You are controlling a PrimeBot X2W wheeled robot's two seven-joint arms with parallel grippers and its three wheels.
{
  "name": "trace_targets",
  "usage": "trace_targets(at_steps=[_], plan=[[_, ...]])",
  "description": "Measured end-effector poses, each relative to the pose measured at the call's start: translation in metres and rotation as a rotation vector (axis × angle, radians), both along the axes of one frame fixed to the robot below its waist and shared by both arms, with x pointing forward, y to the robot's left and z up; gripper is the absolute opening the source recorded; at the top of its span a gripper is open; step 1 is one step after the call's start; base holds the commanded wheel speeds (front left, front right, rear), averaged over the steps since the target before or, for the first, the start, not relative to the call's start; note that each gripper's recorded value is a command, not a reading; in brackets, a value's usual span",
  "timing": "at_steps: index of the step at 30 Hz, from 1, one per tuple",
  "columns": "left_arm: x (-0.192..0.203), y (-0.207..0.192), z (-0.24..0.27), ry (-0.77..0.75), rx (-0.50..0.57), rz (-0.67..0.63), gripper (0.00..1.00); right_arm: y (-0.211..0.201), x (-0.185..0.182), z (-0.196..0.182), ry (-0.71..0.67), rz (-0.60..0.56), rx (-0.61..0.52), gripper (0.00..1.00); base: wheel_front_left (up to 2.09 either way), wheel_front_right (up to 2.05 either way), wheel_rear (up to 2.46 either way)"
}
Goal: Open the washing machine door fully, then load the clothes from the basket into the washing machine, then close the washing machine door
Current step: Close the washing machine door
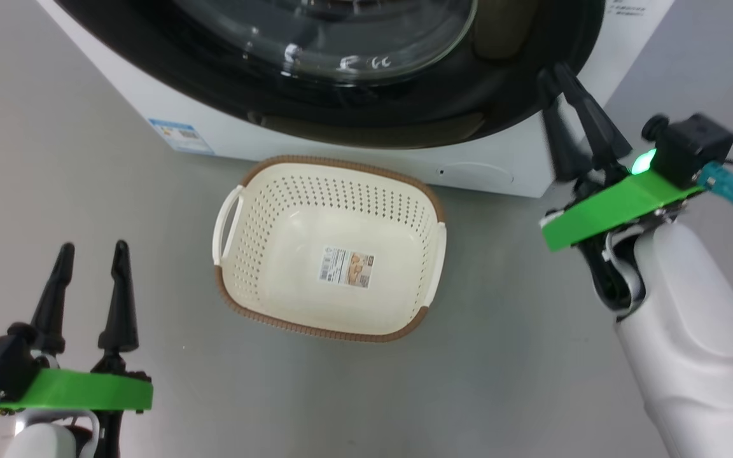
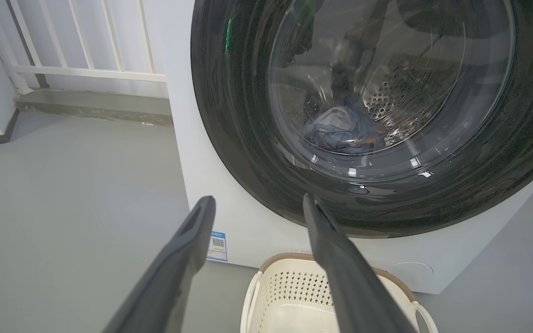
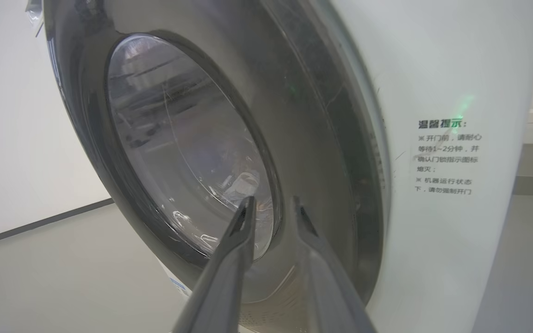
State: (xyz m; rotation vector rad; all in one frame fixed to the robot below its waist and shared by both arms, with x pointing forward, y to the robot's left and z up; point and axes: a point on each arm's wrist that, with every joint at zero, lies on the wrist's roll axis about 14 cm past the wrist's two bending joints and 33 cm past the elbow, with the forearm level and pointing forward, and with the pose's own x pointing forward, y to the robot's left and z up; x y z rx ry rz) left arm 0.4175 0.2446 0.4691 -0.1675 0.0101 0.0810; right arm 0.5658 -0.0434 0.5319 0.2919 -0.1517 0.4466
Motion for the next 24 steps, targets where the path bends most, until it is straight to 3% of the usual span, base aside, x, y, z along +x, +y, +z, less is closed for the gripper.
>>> trace_targets(at_steps=[24], plan=[[-0.034, -0.023, 0.004, 0.01, -0.015, -0.089, 1.0, -0.089, -0.112, -0.035, 0.146, -0.15, -0.077, 1.0, 0.0, 0.0, 0.0]])
